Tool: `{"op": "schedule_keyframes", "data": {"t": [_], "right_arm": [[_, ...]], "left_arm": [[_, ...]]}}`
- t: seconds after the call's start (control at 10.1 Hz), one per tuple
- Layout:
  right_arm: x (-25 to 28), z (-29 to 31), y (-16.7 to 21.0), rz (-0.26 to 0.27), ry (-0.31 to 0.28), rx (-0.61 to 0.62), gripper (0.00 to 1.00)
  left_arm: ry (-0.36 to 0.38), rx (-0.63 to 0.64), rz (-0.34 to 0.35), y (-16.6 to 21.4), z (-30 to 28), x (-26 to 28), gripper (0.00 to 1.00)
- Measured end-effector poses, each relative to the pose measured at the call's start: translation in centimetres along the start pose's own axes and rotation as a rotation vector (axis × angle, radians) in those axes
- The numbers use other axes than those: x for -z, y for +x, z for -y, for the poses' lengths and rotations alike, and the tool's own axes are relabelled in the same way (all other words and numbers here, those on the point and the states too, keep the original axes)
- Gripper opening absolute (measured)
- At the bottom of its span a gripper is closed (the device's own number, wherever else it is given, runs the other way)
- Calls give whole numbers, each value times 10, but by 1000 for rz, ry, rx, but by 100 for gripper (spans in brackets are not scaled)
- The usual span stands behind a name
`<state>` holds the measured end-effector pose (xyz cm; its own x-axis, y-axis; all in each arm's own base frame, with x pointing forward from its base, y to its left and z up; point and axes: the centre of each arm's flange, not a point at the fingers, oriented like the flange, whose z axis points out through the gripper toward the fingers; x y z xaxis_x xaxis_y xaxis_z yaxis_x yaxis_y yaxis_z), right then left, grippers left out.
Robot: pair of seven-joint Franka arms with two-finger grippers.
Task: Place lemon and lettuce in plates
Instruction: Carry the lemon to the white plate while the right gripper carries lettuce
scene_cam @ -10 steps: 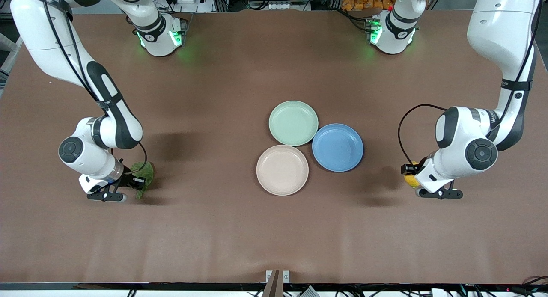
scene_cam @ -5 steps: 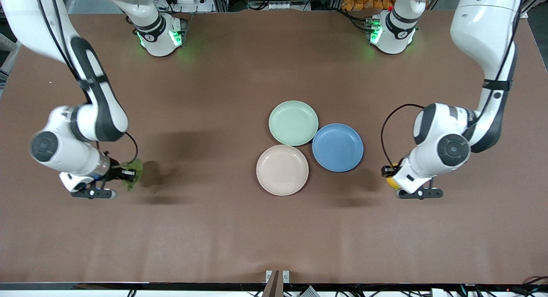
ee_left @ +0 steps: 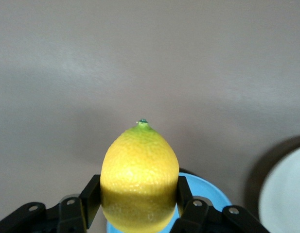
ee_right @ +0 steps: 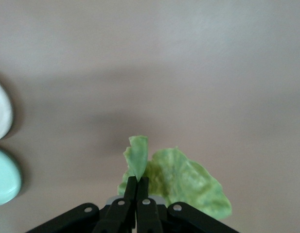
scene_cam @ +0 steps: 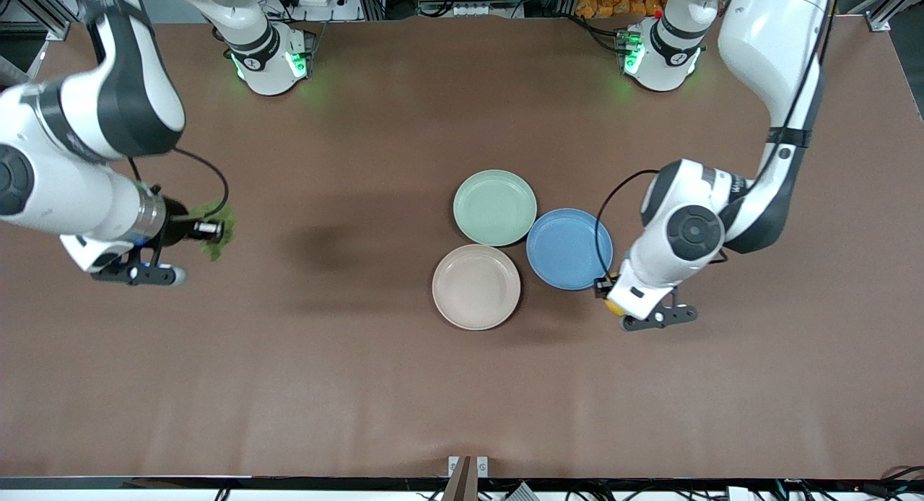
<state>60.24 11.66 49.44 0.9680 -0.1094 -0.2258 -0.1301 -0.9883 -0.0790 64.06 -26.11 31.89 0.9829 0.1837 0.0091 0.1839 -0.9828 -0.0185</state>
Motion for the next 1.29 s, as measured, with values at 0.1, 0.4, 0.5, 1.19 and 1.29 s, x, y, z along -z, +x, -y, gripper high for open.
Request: {"op": "schedule_keyframes", "data": {"t": [0.1, 0.4, 0.5, 1.19, 1.29], "right_arm": [[7, 26, -15, 17, 43, -35, 2], [-21, 148, -64, 7, 82, -159, 2], [-45, 187, -81, -15, 96, -176, 2], [-252, 353, -166, -115, 267, -392, 2], [-278, 359, -166, -144, 265, -409, 2]], "left_arm": [[-6, 32, -5, -8, -18, 2, 66], [-12, 96, 5, -38, -77, -13, 66], [-19, 112, 3, -45, -95, -17, 66], [-170, 176, -67, -98, -185, -59, 66], [-165, 170, -61, -103, -188, -68, 66]]}}
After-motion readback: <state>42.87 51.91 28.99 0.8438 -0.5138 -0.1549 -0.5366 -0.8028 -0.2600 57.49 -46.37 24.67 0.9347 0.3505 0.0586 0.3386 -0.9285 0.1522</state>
